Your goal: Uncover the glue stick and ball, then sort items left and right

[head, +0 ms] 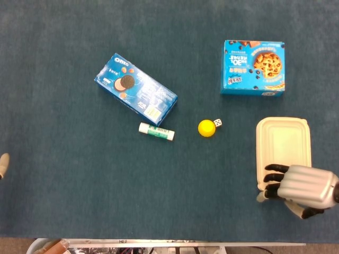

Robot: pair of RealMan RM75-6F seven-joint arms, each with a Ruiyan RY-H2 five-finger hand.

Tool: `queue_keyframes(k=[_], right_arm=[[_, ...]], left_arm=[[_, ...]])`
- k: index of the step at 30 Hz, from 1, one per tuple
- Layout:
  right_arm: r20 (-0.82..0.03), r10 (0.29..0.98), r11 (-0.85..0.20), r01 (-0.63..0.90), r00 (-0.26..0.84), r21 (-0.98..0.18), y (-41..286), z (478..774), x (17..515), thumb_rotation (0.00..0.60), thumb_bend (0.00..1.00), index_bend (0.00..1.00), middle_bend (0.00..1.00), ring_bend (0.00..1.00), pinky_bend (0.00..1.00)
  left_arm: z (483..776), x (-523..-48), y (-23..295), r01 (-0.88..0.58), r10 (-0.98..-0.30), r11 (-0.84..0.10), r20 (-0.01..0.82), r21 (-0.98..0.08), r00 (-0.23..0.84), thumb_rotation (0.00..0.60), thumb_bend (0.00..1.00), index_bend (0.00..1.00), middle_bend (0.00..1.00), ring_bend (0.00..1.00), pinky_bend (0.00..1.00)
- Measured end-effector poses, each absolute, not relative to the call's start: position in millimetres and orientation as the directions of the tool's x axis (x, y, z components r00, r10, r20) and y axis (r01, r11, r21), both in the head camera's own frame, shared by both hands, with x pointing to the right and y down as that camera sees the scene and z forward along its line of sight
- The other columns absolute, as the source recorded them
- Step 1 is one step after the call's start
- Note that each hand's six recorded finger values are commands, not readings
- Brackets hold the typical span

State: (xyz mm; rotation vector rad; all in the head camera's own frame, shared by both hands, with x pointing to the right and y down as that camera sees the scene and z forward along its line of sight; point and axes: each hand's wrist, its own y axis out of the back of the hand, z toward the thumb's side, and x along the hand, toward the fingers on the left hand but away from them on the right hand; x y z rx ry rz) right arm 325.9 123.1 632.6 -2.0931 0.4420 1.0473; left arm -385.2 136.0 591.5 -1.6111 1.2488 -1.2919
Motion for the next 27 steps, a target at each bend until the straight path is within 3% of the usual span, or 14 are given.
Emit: queue_keyframes(k=[9, 11, 14, 16, 19, 22, 27], right_arm=[[-0.806, 0.056, -0.638, -0.6, 0.589, -0.483, 121.3, 634.8, 337.2, 0.469, 0.82, 0.21, 0.31, 0.15, 0.01], [-0.807, 0.072, -0.628, -0.602, 0.587, -0.493, 119.3, 635.6, 338.1, 0.463, 0.78, 0.2, 0.31, 0.15, 0.01], [-0.805, 0.095, -0.607, -0.607, 0.585, -0.513, 115.9, 636.9, 338.9, 0.45, 0.53, 0.21, 0.31, 0.15, 0.01], [-0.802, 0.113, -0.591, -0.609, 0.586, -0.528, 113.6, 637.8, 339.1, 0.448, 0.29, 0.21, 0.31, 0.14, 0.01], [-0.793, 0.149, -0.56, -0.611, 0.591, -0.56, 110.3, 639.3, 339.1, 0.449, 0.08, 0.21, 0.28, 0.11, 0.01], [-0.777, 0.195, -0.526, -0.605, 0.598, -0.598, 107.2, 640.9, 339.0, 0.448, 0.0, 0.2, 0.22, 0.08, 0.0], [-0.739, 0.287, -0.487, -0.571, 0.61, -0.661, 101.9, 643.2, 336.2, 0.448, 0.0, 0.09, 0.14, 0.03, 0.0]], left_arm=[[596.3, -379.4, 130.9, -0.251, -0.957, -0.29, 0.286, -0.924, 0.053, 0.6, 0.34, 0.26, 0.13, 0.04, 0.04], [596.4, -379.6, 131.0, -0.252, -0.957, -0.289, 0.286, -0.923, 0.052, 0.6, 0.34, 0.26, 0.13, 0.04, 0.04], [596.4, -380.8, 131.6, -0.254, -0.957, -0.288, 0.285, -0.923, 0.05, 0.6, 0.34, 0.26, 0.13, 0.04, 0.04], [595.9, -381.7, 132.1, -0.255, -0.958, -0.287, 0.284, -0.923, 0.048, 0.6, 0.34, 0.26, 0.13, 0.04, 0.04], [595.5, -383.0, 132.6, -0.256, -0.958, -0.284, 0.282, -0.924, 0.047, 0.6, 0.34, 0.25, 0.13, 0.04, 0.04], [595.8, -383.7, 132.4, -0.256, -0.958, -0.285, 0.282, -0.923, 0.048, 0.6, 0.34, 0.25, 0.13, 0.04, 0.04], [596.5, -384.5, 131.4, -0.257, -0.957, -0.289, 0.285, -0.922, 0.051, 0.6, 0.34, 0.25, 0.13, 0.04, 0.04]])
